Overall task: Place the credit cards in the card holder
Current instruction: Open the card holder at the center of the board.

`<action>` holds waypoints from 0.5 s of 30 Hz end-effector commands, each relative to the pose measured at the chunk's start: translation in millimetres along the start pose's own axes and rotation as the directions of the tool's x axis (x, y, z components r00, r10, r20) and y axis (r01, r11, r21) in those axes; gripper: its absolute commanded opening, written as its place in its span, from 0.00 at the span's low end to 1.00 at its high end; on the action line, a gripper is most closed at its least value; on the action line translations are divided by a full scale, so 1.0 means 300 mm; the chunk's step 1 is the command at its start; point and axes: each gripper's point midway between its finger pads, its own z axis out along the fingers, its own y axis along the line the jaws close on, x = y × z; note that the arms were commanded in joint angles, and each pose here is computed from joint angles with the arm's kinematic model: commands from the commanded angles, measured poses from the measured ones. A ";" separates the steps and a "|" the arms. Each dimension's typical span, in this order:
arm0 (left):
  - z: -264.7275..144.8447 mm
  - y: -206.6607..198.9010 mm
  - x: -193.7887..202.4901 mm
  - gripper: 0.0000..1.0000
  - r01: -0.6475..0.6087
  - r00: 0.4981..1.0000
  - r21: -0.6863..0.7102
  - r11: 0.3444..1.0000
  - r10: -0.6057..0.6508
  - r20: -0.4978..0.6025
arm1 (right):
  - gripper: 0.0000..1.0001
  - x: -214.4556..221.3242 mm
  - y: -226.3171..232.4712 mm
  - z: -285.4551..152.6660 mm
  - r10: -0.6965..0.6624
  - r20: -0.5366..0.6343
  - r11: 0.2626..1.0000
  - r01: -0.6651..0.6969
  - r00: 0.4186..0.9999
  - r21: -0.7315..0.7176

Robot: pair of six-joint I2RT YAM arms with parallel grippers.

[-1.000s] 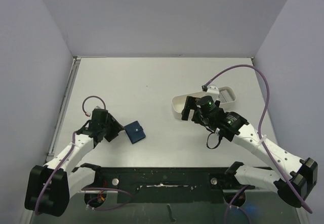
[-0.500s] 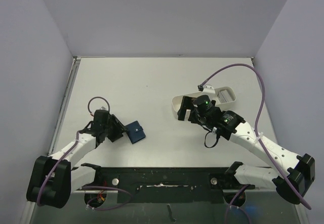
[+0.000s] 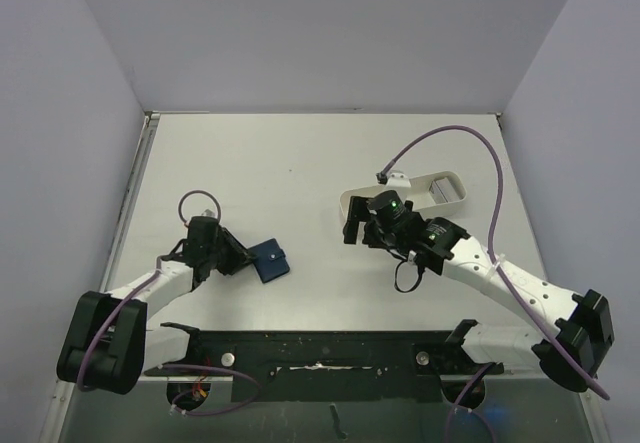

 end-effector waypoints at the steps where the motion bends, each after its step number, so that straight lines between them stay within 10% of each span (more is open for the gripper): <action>1: 0.011 0.000 0.011 0.12 -0.025 1.000 0.024 0.999 0.025 -0.013 | 0.87 -0.056 0.102 -0.010 0.000 0.052 0.997 0.004 0.999 -0.080; 9: -0.043 -0.084 0.030 0.00 -0.070 0.996 0.139 0.988 0.076 -0.041 | 0.74 0.017 0.212 0.033 -0.064 0.008 0.991 0.064 0.998 -0.116; 15: -0.099 -0.152 0.080 0.00 -0.061 0.994 0.264 0.963 0.084 -0.076 | 0.46 0.076 0.302 0.078 -0.114 -0.019 0.984 0.111 0.993 -0.137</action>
